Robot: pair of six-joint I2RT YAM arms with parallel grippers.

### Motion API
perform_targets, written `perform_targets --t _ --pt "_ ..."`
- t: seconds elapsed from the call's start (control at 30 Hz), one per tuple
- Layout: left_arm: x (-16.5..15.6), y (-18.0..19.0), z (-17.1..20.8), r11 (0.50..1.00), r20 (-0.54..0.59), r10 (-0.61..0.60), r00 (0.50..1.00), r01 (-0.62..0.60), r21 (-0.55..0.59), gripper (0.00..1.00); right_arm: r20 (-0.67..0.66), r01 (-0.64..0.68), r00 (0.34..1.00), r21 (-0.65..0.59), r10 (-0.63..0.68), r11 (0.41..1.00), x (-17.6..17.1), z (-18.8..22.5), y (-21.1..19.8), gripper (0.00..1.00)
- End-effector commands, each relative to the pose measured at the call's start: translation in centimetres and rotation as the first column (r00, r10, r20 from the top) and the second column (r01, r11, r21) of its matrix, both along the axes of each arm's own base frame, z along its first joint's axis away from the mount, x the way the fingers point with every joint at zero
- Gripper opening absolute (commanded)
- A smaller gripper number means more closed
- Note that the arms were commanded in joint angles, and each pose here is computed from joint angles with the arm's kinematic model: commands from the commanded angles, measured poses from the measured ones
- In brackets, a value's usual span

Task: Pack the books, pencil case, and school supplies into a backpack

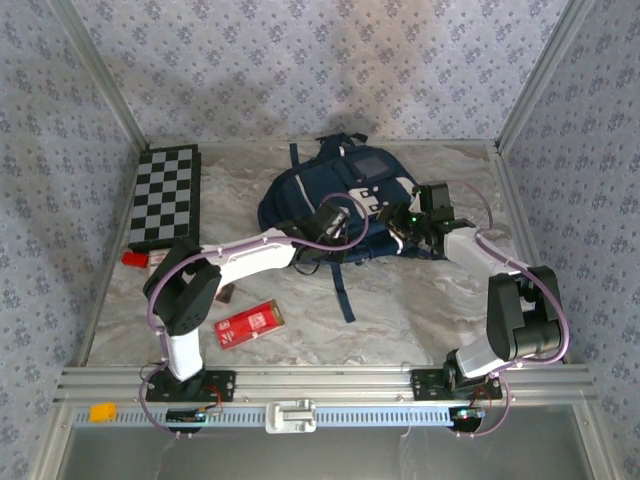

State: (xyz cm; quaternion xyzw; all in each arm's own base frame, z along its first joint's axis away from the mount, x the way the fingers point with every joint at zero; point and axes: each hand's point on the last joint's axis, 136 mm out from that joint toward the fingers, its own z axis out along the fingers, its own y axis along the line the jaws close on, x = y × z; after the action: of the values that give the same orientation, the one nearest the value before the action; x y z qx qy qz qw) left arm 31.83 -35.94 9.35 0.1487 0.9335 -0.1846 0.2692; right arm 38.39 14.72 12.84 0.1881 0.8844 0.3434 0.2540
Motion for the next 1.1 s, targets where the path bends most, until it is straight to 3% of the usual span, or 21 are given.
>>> perform_targets --t 0.0,0.13,0.27,0.4,0.57,0.77,1.07 --pt "1.7 -0.1 0.4 0.997 0.056 0.069 0.996 -0.067 -0.037 0.12 0.044 -0.028 0.999 0.026 0.027 0.999 -0.2 1.3 0.6 0.37" --pt "2.1 -0.3 -0.4 0.994 0.053 0.097 0.994 -0.095 -0.047 0.21 0.056 -0.026 0.998 0.042 0.024 0.999 -0.4 2.1 0.8 0.37" --pt "2.2 -0.3 -1.5 0.993 0.041 0.108 0.993 -0.107 -0.040 0.23 0.043 -0.014 0.999 0.038 0.013 0.999 -0.8 2.4 1.0 0.38" --pt "2.1 -0.4 -1.8 0.994 0.041 0.100 0.994 -0.098 -0.037 0.17 0.024 0.001 1.000 0.039 -0.002 0.999 -1.3 2.4 1.7 0.38" --pt "2.3 0.2 -0.7 0.995 0.062 0.099 0.993 -0.099 0.000 0.00 -0.034 0.055 0.998 0.025 -0.054 0.998 -2.1 1.4 2.7 0.44" --pt "2.0 1.8 2.3 0.991 0.093 0.131 0.987 -0.131 -0.003 0.00 -0.085 0.131 0.989 0.080 -0.124 0.988 -2.9 0.8 5.7 0.49" --pt "1.1 1.6 4.3 0.993 0.081 0.102 0.992 -0.097 -0.064 0.00 -0.166 0.272 0.955 0.140 -0.248 0.952 -1.5 -1.7 7.9 0.45"
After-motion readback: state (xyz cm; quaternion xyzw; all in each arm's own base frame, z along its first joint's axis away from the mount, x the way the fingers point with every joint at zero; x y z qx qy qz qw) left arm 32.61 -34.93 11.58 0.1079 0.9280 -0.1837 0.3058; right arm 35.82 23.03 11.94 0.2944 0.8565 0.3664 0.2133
